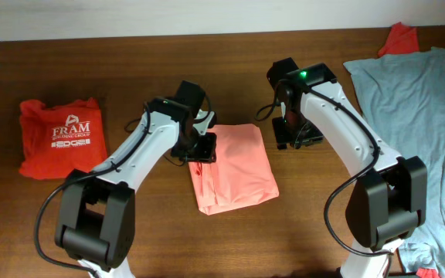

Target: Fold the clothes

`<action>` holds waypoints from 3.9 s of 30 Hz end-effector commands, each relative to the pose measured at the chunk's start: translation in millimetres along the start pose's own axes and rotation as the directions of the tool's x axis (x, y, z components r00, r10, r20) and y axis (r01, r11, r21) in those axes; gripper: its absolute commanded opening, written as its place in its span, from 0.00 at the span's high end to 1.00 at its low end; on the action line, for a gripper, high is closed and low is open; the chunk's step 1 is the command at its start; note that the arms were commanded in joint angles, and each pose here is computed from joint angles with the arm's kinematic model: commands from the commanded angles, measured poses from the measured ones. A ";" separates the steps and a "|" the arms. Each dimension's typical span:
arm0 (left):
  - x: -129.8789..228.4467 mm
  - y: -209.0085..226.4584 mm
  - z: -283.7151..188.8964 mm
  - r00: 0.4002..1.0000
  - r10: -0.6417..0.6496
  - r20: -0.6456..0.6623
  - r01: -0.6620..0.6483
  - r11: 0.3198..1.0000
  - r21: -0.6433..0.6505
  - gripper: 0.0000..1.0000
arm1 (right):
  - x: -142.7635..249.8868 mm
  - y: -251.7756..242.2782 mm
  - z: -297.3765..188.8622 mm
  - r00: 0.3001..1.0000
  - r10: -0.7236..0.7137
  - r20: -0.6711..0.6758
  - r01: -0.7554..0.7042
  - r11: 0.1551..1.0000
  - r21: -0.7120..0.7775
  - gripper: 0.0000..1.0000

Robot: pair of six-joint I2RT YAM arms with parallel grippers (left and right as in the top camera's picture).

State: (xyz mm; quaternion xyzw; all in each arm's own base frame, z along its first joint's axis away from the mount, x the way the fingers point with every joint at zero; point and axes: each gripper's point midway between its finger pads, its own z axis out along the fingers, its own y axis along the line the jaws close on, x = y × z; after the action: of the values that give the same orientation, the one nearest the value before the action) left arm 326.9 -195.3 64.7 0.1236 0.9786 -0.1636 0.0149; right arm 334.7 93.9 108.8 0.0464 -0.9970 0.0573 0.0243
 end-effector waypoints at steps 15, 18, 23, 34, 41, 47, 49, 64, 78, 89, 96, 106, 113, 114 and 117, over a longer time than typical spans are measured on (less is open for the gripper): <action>34.9 29.2 31.6 0.980 -0.074 -0.187 0.054 0.993 -0.106 1.00 | -1.0 -3.4 -9.8 1.000 0.006 0.025 -0.006 1.000 0.011 0.44; 53.3 66.2 19.2 0.957 -0.199 -0.212 0.124 0.939 -0.320 1.00 | -1.5 -3.3 -9.8 1.000 0.006 0.027 -0.006 1.000 0.011 0.44; 48.0 71.7 19.1 0.964 -0.195 -0.183 0.119 0.926 -0.358 0.74 | -2.5 -2.9 -9.9 0.999 0.007 0.032 -0.007 1.000 0.009 0.44; 78.1 90.9 0.5 0.933 -0.229 -0.279 0.068 0.871 -0.486 0.52 | -0.4 -4.3 -9.8 1.000 0.004 0.022 -0.004 1.000 0.012 0.44; 57.3 78.0 -29.7 0.966 -0.173 -0.192 0.068 0.887 -0.457 0.60 | 0.0 -4.3 -9.7 1.000 -0.008 0.021 0.008 1.000 0.012 0.44; -11.5 32.2 -92.7 0.976 0.200 0.085 -0.167 0.940 -0.297 0.28 | 0.0 -4.3 -9.7 1.000 -0.011 0.020 0.011 1.000 0.012 0.43; -31.3 36.4 -96.4 0.960 0.232 0.154 -0.187 0.947 -0.261 0.24 | 1.0 -4.5 -9.6 1.000 -0.012 0.016 0.012 1.000 0.013 0.43; -39.5 75.1 24.2 0.965 0.263 -0.004 -0.261 0.960 0.105 0.22 | 3.2 -5.0 -9.6 1.000 -0.013 0.007 0.013 1.000 0.015 0.43; 38.9 91.0 71.0 0.915 0.142 -0.378 -0.083 0.982 0.169 0.98 | 3.3 -5.0 -9.6 1.000 -0.013 0.007 0.013 1.000 0.015 0.43; 35.5 133.2 50.7 0.923 -0.041 -0.382 0.031 0.999 -0.030 1.00 | 6.9 -6.9 -9.6 0.999 -0.041 -0.008 0.041 0.999 0.023 0.43; 1.1 178.3 -34.5 0.983 -0.166 -0.082 0.159 0.984 -0.082 1.00 | 5.7 -14.4 -9.9 0.999 -0.043 -0.003 0.043 0.997 0.064 0.43; -6.3 253.3 -125.7 0.924 -0.296 0.240 0.354 0.901 -0.251 0.99 | 5.7 -14.7 -9.9 0.999 -0.043 -0.003 0.044 0.997 0.067 0.43; -4.9 310.9 -152.7 0.841 -0.373 0.392 0.489 0.834 -0.256 1.00 | 6.9 -15.2 -9.9 0.999 -0.044 -0.008 0.044 0.997 0.068 0.44; -5.2 316.8 -155.9 0.831 -0.377 0.410 0.501 0.827 -0.255 1.00 | 6.9 -15.2 -9.9 0.999 -0.044 -0.008 0.044 0.997 0.068 0.43; -5.7 334.1 -166.3 0.800 -0.382 0.462 0.532 0.808 -0.253 0.99 | 6.9 -15.2 -9.9 0.999 -0.044 -0.008 0.044 0.997 0.068 0.43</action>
State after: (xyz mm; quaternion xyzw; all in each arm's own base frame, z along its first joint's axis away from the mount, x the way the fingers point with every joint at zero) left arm 415.1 141.7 108.4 -0.1306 0.9769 -0.0093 0.1689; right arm 325.6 84.0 110.8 0.0728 -0.9931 0.0809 0.0445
